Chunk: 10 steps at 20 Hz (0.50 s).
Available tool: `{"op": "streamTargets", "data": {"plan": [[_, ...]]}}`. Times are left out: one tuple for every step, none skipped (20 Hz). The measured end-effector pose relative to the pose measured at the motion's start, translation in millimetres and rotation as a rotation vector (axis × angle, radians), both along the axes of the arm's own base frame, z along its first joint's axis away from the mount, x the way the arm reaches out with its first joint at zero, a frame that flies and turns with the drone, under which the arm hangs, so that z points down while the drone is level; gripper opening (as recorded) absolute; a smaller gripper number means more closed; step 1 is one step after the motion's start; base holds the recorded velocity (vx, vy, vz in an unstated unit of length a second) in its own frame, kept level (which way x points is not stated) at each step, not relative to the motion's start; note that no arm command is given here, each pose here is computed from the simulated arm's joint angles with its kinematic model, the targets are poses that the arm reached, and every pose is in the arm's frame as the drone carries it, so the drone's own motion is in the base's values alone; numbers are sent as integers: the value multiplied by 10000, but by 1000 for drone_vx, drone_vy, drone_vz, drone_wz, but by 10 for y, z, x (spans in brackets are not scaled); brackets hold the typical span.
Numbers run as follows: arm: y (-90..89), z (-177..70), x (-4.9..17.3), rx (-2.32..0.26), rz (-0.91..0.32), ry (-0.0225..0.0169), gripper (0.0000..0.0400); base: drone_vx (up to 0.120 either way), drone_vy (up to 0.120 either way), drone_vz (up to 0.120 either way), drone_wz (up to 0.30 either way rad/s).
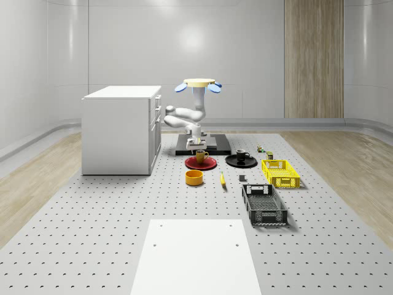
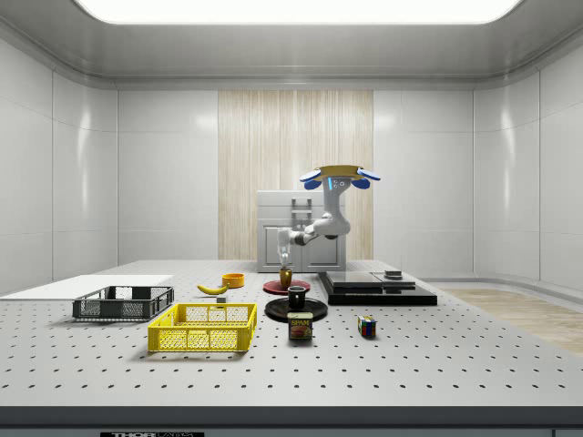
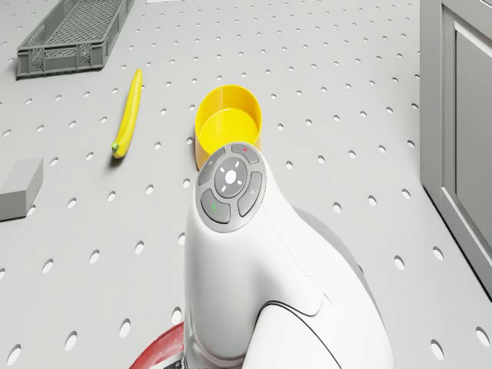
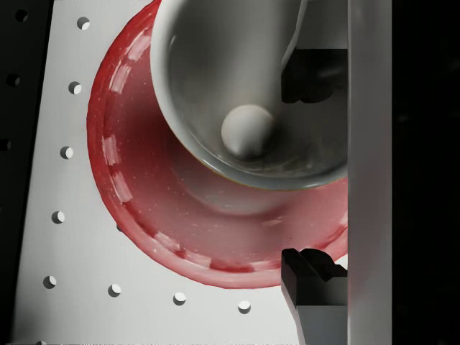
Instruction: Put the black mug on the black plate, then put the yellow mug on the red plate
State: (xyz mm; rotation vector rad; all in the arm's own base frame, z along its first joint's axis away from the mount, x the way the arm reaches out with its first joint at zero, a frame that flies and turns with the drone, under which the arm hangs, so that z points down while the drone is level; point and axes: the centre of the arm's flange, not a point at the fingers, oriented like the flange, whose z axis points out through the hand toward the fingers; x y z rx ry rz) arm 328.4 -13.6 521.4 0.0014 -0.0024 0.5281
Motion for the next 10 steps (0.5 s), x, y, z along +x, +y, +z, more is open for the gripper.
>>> {"op": "streamTargets", "data": {"plan": [[0,-26,0,-1,-4,1,343,0,0,0,0],[0,-57,0,-1,-6,1,356,0,0,0,0],[0,-92,0,-1,-9,1,366,0,0,0,0],[0,-129,0,-2,-11,2,373,0,0,0,0],[0,-160,0,-2,-13,2,379,0,0,0,0],[0,-187,0,-2,-14,3,384,0,0,0,0],[0,-209,0,-2,-16,3,387,0,0,0,0],[0,-228,0,-2,-17,3,390,0,0,0,0],[0,-243,0,-3,-18,3,392,0,0,0,0],[0,-256,0,-3,-19,3,394,0,0,0,0]]}}
